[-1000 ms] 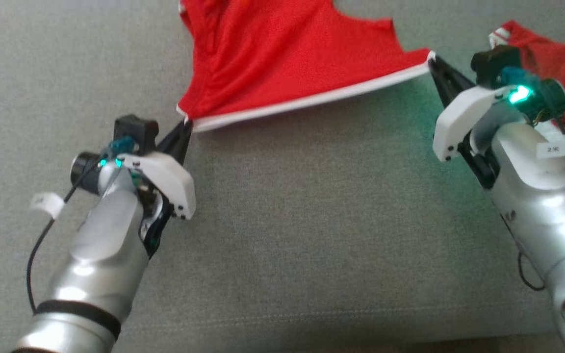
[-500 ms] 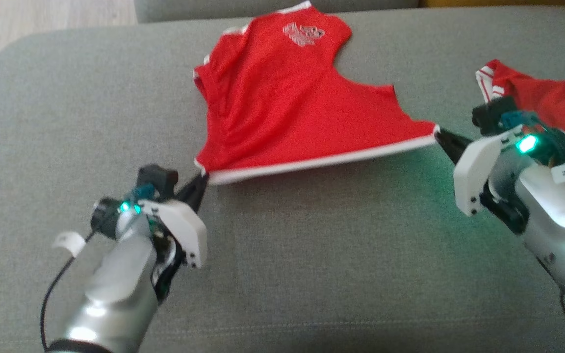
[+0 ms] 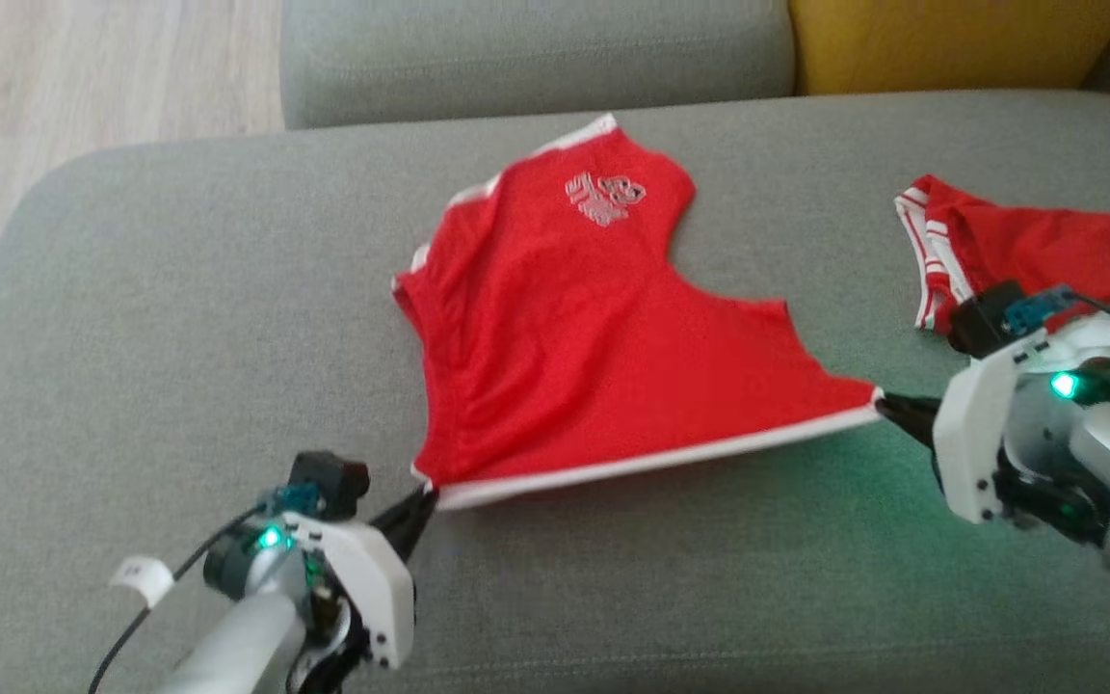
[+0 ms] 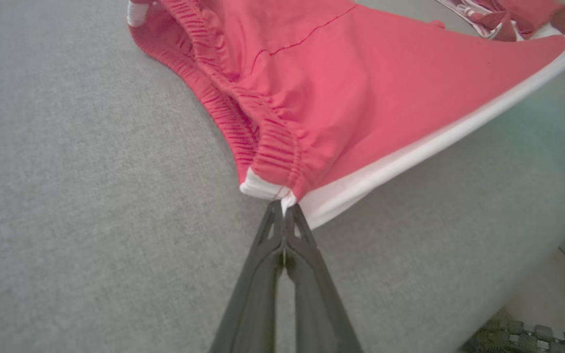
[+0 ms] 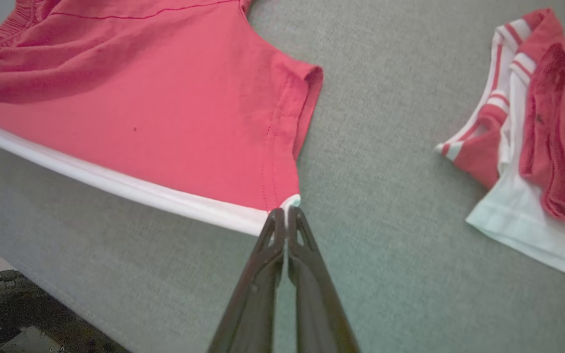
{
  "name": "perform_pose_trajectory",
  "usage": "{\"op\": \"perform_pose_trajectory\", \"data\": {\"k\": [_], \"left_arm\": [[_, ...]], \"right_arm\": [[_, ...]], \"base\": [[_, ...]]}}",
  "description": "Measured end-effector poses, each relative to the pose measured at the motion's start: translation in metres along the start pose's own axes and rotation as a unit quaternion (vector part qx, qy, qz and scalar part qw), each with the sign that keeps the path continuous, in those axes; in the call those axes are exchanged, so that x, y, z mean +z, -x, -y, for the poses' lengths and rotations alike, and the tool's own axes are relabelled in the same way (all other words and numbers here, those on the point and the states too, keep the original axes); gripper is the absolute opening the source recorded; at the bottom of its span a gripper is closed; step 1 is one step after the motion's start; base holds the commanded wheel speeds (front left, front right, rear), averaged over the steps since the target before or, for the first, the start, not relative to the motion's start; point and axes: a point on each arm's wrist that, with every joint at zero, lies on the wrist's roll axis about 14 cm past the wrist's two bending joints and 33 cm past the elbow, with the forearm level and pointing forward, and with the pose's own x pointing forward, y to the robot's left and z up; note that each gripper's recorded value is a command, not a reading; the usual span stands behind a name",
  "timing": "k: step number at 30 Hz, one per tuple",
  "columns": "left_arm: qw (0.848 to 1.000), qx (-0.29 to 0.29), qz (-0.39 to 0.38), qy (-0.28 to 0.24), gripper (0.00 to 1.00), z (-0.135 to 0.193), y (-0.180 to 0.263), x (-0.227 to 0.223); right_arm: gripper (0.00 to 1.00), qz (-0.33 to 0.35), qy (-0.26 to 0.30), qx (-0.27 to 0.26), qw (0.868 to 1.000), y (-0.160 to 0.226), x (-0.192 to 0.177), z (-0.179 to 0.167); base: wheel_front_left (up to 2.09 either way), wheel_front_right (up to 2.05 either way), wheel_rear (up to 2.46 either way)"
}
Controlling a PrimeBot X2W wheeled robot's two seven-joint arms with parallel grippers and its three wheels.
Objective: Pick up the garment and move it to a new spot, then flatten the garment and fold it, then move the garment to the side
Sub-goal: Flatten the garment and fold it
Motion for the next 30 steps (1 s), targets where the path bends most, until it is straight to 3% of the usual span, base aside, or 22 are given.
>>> {"op": "perform_pose_trajectory", "data": {"k": [18,25,30], "left_arm": [[0.989,-0.093,-0.09,0.075,0.0,0.052,0.071,-0.027],[0.992,-0.085,-0.06,0.078,0.0,0.048,0.07,-0.004],[0.994,-0.067,-0.038,0.072,0.0,0.035,0.056,0.017]], "right_arm": [[0.0,-0.118,-0.022,0.049,0.992,0.051,-0.058,-0.012],[0.0,-0.076,-0.016,0.044,0.996,0.046,-0.021,-0.003],[0.0,-0.027,0.002,0.032,0.999,0.032,0.036,0.01]], "base": [[0.0,0.0,0.0],[0.0,0.0,0.0],[0.0,0.0,0.0]]}}
